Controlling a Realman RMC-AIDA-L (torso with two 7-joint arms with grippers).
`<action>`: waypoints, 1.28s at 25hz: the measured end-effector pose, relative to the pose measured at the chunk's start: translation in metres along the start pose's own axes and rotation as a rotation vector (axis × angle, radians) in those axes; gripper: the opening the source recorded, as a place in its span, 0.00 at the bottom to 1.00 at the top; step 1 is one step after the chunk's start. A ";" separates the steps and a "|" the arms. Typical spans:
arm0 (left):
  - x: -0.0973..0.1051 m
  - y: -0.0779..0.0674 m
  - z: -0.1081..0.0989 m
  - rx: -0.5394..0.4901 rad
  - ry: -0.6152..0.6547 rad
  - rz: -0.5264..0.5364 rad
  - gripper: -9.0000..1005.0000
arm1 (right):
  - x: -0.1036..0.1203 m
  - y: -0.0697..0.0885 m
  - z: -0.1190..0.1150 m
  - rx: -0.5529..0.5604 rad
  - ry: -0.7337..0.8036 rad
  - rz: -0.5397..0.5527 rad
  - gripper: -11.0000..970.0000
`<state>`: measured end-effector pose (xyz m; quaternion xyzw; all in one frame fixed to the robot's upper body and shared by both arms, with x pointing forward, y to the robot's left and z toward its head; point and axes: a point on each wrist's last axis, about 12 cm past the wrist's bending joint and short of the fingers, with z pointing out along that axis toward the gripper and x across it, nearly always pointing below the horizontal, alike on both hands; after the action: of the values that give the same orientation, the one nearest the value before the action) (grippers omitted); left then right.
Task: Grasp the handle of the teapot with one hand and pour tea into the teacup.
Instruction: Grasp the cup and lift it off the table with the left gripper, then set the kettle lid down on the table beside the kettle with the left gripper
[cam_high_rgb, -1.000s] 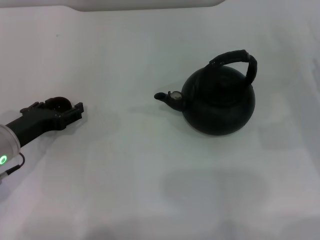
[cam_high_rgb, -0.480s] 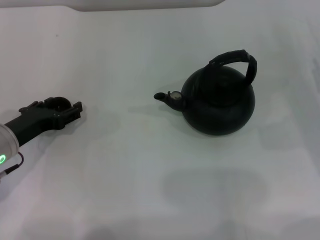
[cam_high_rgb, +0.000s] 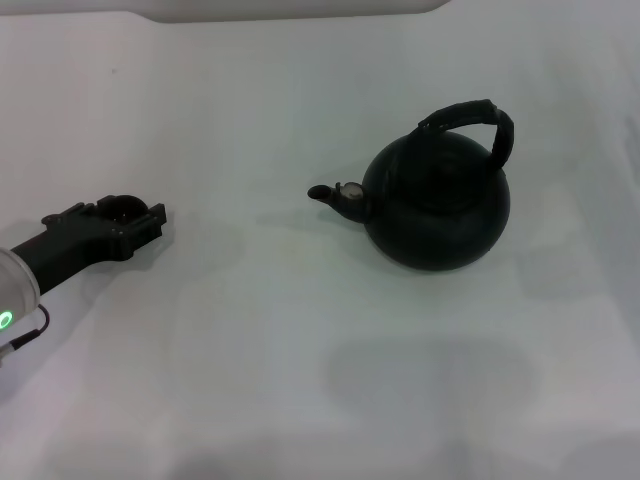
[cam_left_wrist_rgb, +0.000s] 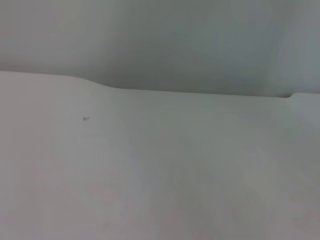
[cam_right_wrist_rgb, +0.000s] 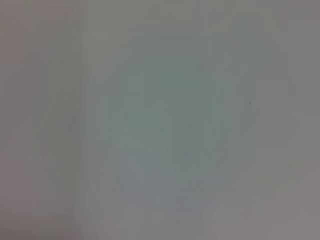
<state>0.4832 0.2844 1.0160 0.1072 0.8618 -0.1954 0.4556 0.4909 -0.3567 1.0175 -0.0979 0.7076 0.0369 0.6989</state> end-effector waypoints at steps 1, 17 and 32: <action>0.000 0.000 0.000 0.000 0.000 0.002 0.71 | 0.000 0.000 0.000 0.000 0.000 0.000 0.44; -0.064 0.005 -0.004 0.265 -0.003 0.207 0.71 | -0.001 0.000 0.001 -0.002 -0.004 -0.001 0.44; -0.084 -0.022 0.048 0.433 0.147 0.362 0.71 | -0.003 0.001 0.002 -0.011 -0.020 -0.005 0.44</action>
<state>0.5581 0.2426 1.0660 0.3676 0.7977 -0.2820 0.3861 0.4930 -0.3549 1.0204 -0.1031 0.7002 0.0402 0.7053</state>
